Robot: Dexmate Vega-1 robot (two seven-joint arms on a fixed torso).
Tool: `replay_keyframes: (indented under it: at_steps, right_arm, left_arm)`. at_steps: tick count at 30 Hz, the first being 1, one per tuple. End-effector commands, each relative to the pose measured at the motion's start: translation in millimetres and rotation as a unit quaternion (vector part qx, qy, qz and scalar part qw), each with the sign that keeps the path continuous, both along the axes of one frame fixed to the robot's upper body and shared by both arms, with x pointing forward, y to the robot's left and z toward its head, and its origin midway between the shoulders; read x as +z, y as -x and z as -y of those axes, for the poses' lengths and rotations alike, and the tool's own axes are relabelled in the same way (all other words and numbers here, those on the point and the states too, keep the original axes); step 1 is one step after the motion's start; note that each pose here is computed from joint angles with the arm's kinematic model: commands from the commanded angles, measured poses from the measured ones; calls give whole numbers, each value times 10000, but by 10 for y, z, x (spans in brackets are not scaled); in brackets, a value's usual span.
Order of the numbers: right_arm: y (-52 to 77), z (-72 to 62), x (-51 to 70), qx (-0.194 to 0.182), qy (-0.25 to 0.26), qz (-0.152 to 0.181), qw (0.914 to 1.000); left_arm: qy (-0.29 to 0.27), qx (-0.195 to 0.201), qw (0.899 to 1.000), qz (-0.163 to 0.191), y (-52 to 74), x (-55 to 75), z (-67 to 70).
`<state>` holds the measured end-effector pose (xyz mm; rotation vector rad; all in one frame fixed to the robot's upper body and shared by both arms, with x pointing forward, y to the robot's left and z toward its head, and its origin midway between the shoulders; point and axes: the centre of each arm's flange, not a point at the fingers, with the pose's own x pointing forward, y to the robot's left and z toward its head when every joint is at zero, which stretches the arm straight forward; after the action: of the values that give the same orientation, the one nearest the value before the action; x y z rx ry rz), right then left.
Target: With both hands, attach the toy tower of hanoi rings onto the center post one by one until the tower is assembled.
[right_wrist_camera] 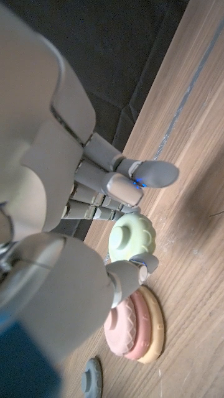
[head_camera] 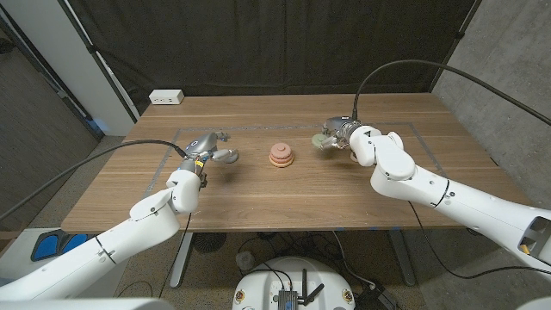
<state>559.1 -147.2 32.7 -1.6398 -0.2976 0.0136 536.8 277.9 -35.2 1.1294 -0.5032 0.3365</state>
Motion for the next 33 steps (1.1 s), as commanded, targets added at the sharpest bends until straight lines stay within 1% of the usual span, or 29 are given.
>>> replay_keyframes:
  at_steps: [1,4,11,22,33]
  right_arm:
    - [13,-194,95,362,191,107,9991]
    - [16,-245,102,465,191,97,9987]
    - [67,-379,135,619,248,208,9976]
    - [115,-509,167,704,348,253,9966]
    - [146,-710,250,880,622,353,9936]
  left_arm:
    - [58,24,10000,-2,-28,-5,-23]
    - [41,23,10000,27,-22,-3,-26]
    - [-1,25,10000,25,-6,14,-72]
    - [-33,-15,10000,24,25,53,-135]
    - [-14,-26,9999,100,18,44,-129]
